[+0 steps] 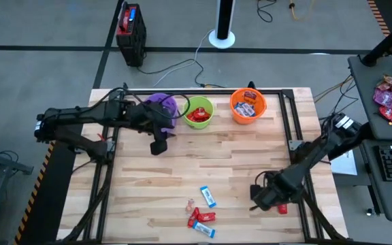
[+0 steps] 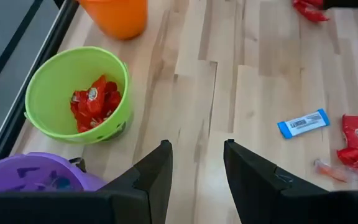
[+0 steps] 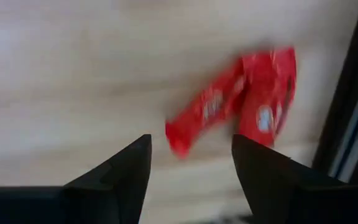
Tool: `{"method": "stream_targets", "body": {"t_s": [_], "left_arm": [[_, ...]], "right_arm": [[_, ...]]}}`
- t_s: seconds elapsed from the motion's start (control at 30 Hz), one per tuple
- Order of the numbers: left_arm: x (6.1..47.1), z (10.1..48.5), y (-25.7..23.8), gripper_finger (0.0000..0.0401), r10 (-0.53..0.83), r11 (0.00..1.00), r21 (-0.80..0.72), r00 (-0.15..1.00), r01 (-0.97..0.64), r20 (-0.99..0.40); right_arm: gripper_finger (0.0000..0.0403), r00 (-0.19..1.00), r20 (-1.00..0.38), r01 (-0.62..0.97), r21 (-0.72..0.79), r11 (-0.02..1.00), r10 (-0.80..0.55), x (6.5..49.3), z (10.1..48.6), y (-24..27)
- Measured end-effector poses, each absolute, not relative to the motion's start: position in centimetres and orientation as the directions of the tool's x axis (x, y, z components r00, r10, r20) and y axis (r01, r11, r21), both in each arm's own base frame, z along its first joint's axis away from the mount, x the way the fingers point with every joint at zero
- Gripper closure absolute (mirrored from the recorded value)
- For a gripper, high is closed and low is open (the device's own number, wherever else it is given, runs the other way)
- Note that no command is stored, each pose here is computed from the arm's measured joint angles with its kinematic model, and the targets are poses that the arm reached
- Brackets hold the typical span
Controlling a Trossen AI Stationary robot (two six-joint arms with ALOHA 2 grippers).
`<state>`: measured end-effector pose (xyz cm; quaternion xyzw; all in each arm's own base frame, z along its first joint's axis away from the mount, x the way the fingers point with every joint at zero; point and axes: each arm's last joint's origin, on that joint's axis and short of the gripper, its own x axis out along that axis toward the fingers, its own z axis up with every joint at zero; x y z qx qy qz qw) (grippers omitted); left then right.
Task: Sort candy by brand, put in halloween buckets
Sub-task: Put the red chocolate bar into the green bucket
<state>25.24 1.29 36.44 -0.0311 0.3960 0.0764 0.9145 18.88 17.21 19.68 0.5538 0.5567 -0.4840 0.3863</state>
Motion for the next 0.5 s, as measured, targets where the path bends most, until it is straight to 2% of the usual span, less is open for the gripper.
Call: {"method": "stream_targets", "body": {"t_s": [0.13, 0.23, 0.37, 0.5], "left_arm": [[25.2, 36.4, 1.3, 0.0272, 0.116, 0.986, 0.005, 0.676, -0.164, -0.728], [25.2, 36.3, 1.3, 0.0272, 0.117, 0.986, 0.006, 0.674, -0.165, -0.729], [25.2, 36.3, 1.3, 0.0272, 0.125, 0.985, 0.010, 0.674, -0.172, -0.728], [25.2, 36.3, 1.4, 0.0272, 0.133, 0.984, 0.017, 0.673, -0.177, -0.727]], "right_arm": [[0.0169, -0.128, -0.971, 0.984, -0.150, -0.096, 0.204, 18.6, 18.2, 16.5], [0.0160, -0.138, -0.969, 0.986, -0.154, -0.063, 0.204, 18.3, 17.7, 16.5], [0.0162, -0.102, -0.970, 0.995, -0.104, 0.005, 0.220, 17.7, 16.6, 17.3], [0.0170, -0.058, -0.967, 0.998, -0.059, 0.002, 0.250, 17.6, 15.0, 17.9]]}}
